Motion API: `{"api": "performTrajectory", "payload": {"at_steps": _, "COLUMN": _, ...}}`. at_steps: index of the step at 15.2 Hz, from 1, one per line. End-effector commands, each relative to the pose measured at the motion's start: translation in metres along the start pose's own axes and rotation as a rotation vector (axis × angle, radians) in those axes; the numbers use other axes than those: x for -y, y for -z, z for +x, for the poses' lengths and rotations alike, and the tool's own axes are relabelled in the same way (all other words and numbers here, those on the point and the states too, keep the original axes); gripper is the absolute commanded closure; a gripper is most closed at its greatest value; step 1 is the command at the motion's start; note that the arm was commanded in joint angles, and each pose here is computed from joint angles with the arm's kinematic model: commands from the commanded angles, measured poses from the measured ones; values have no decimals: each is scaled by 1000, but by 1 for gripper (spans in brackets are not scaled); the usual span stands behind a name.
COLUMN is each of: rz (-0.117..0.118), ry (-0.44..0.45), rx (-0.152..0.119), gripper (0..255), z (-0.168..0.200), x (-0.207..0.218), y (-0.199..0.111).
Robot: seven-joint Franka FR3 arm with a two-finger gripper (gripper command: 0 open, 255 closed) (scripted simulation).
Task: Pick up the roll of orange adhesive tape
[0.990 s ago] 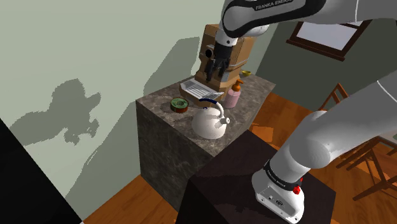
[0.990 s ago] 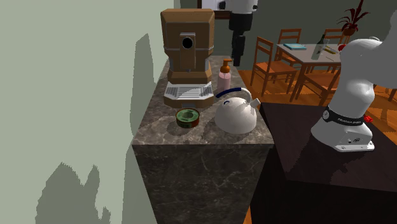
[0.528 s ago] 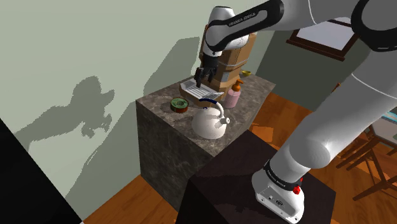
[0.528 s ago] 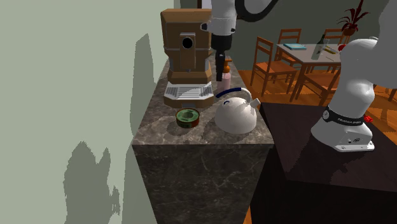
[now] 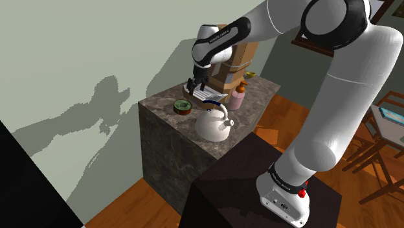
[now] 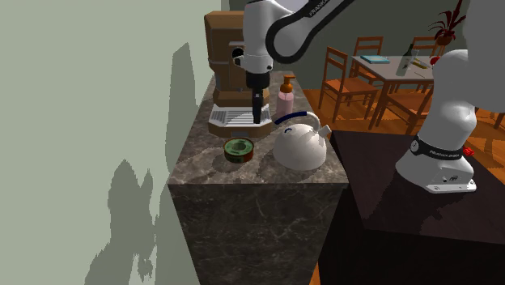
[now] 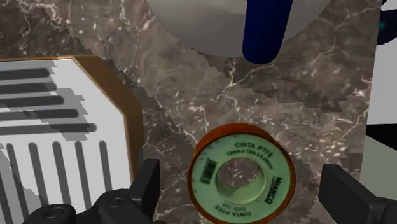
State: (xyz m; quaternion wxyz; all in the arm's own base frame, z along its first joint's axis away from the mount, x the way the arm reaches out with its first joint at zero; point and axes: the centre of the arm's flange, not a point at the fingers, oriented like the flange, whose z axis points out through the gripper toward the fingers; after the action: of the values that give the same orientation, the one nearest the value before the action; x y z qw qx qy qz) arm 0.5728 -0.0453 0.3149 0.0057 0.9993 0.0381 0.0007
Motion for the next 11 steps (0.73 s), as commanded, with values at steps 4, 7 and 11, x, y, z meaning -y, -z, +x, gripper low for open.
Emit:
{"api": "performTrajectory", "payload": {"at_steps": 4, "rz": -6, "ry": 13, "rx": 2, "gripper": 0, "z": 43, "x": -9, "y": -56}}
{"api": "performTrajectory", "payload": {"at_steps": 7, "rz": -10, "ry": 21, "rx": 3, "gripper": 0, "z": 68, "x": -13, "y": -86}}
{"api": "performTrajectory", "payload": {"at_steps": 11, "rz": -10, "ry": 21, "rx": 4, "gripper": 0, "z": 69, "x": -13, "y": -103}}
